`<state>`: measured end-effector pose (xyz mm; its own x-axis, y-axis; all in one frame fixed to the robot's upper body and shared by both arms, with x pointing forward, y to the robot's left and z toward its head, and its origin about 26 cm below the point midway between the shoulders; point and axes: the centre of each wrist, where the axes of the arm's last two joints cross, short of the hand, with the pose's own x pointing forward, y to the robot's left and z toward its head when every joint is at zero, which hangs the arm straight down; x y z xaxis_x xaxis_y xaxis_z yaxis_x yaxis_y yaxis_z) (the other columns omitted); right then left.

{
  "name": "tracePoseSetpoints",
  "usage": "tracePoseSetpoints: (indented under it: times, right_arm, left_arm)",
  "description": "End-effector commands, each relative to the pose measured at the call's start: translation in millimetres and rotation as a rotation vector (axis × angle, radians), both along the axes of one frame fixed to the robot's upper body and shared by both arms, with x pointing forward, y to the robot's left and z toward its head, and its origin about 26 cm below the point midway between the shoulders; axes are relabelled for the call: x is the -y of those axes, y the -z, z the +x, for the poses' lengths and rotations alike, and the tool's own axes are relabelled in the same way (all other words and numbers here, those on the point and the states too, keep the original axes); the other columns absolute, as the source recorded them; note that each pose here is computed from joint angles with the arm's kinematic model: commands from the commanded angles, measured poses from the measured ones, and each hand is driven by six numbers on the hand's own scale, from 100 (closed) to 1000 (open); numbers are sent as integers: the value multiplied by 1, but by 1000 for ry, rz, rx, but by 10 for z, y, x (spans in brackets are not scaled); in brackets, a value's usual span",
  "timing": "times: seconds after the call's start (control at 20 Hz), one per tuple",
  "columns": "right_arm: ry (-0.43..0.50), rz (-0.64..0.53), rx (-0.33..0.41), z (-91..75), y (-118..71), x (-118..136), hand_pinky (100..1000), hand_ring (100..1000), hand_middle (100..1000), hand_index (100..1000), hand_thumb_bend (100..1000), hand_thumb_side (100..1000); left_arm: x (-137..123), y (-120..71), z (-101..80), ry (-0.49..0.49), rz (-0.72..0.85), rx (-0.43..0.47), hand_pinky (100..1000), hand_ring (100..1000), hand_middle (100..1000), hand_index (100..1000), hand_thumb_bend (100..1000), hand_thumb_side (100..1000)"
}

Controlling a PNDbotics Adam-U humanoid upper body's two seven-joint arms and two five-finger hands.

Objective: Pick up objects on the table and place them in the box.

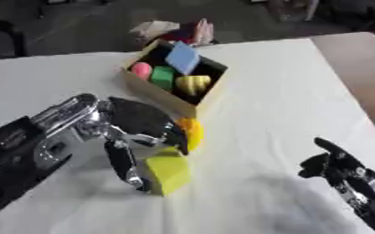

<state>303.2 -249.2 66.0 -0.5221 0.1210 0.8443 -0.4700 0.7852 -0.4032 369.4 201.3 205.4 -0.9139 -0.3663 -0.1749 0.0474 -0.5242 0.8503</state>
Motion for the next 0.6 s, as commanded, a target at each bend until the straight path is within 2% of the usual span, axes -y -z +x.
tracePoseSetpoints:
  times: [0.05, 0.3, 0.6]
  right_arm:
    - [1, -10, 19, 17, -66, 20, 718, 679, 677, 1000, 100, 696]
    - [1, -9, 20, 18, -68, 17, 718, 679, 677, 1000, 100, 698]
    - [1, -9, 19, 19, -69, 17, 718, 679, 677, 1000, 100, 702]
  left_arm:
    - [-21, -69, 5, 166, 267, -17, 855, 825, 801, 871, 464, 404]
    - [-19, -55, 2, 164, 257, -24, 842, 799, 764, 840, 430, 396]
    - [-17, -38, -2, 167, 266, -21, 847, 809, 788, 861, 456, 403]
